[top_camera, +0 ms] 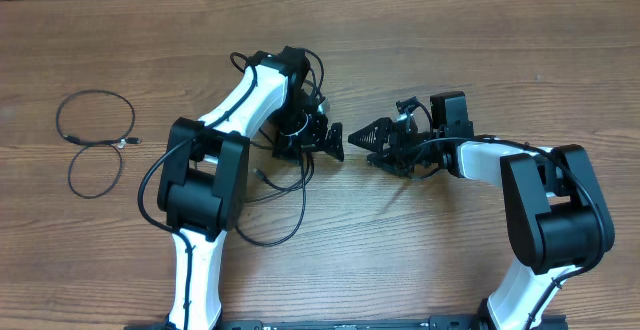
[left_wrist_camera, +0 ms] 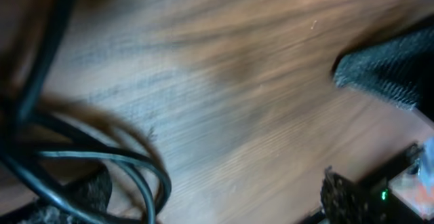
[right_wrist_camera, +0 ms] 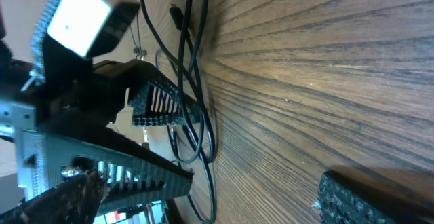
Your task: Untangle cables
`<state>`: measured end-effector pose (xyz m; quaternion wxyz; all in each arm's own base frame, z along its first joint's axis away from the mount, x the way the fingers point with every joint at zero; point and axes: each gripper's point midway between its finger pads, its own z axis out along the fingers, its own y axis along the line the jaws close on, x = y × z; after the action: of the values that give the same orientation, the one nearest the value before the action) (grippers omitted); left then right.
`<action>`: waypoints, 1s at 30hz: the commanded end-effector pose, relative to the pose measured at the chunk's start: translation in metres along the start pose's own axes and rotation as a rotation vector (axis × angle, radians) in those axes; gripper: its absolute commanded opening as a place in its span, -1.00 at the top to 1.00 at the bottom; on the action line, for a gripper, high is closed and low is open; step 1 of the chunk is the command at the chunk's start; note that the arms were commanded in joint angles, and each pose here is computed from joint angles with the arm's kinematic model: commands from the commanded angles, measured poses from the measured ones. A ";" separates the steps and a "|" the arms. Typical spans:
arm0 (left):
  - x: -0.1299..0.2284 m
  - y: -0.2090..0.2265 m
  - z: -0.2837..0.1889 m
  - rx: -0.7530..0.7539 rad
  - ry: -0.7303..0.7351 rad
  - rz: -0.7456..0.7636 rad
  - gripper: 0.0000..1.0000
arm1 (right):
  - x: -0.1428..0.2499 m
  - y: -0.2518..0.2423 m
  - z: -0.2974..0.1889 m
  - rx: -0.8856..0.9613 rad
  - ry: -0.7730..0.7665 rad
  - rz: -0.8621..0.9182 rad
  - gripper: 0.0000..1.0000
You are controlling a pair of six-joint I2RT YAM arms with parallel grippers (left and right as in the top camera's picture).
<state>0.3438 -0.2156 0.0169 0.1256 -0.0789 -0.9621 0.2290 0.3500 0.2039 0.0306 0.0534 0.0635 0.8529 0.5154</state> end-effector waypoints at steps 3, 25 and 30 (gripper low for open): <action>0.008 0.030 0.050 -0.064 0.046 -0.094 -0.99 | -0.004 -0.043 0.002 0.167 -0.068 0.057 -1.00; 0.006 0.031 0.050 -0.073 0.040 -0.093 -0.99 | -0.004 -0.043 0.002 0.167 -0.068 0.056 -1.00; 0.006 0.031 0.050 -0.072 0.038 -0.093 -0.99 | -0.005 -0.043 0.002 0.167 -0.068 0.056 -1.00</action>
<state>0.3508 -0.2243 0.0171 0.1013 -0.0454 -0.9636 0.2430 0.3506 0.2036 0.0307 0.0551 0.0634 0.8535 0.5143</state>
